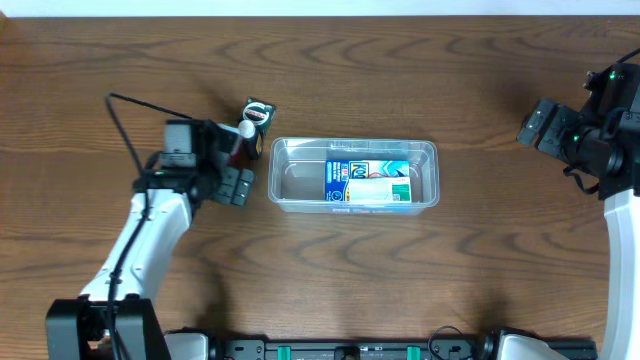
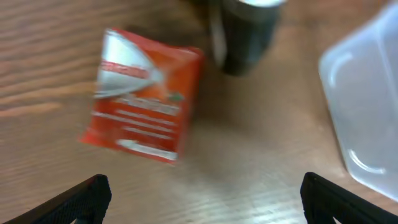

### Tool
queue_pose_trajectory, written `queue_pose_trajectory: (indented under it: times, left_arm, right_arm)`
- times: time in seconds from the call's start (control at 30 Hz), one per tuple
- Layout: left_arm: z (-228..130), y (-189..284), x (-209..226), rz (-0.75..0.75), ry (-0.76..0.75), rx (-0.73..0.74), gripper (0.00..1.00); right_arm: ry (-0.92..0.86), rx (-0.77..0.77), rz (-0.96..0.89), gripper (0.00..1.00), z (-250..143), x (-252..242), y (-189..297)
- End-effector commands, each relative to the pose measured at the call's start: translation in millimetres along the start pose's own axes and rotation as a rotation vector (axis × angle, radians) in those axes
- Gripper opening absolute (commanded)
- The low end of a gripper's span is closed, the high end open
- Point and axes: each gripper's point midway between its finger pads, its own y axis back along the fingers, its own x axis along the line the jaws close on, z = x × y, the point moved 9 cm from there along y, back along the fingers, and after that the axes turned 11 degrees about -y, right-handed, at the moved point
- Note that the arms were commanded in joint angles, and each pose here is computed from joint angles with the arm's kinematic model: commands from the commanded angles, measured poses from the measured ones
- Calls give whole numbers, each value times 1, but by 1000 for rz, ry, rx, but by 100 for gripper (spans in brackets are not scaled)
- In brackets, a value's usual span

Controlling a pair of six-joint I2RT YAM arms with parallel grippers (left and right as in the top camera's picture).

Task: Pack container
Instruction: 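Move the left gripper toward the red Panadol box, then grasp the red Panadol box with the left gripper and lift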

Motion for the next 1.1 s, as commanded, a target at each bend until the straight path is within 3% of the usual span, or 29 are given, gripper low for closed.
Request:
queue_pose_trajectory:
  times: [0.0, 0.4, 0.67, 1.07]
  left_arm:
    - [5, 9, 20, -35, 52, -62, 98]
    - [60, 42, 62, -107, 149, 103, 98]
    - [46, 1, 62, -226, 115, 285, 98]
    - [36, -38, 64, -276, 29, 327, 98]
  right_arm:
    - [-8, -7, -8, 99, 3, -2, 0]
    - [-8, -7, -9, 99, 3, -2, 0]
    - [-8, -7, -9, 99, 3, -2, 0]
    - [-8, -7, -8, 99, 3, -2, 0]
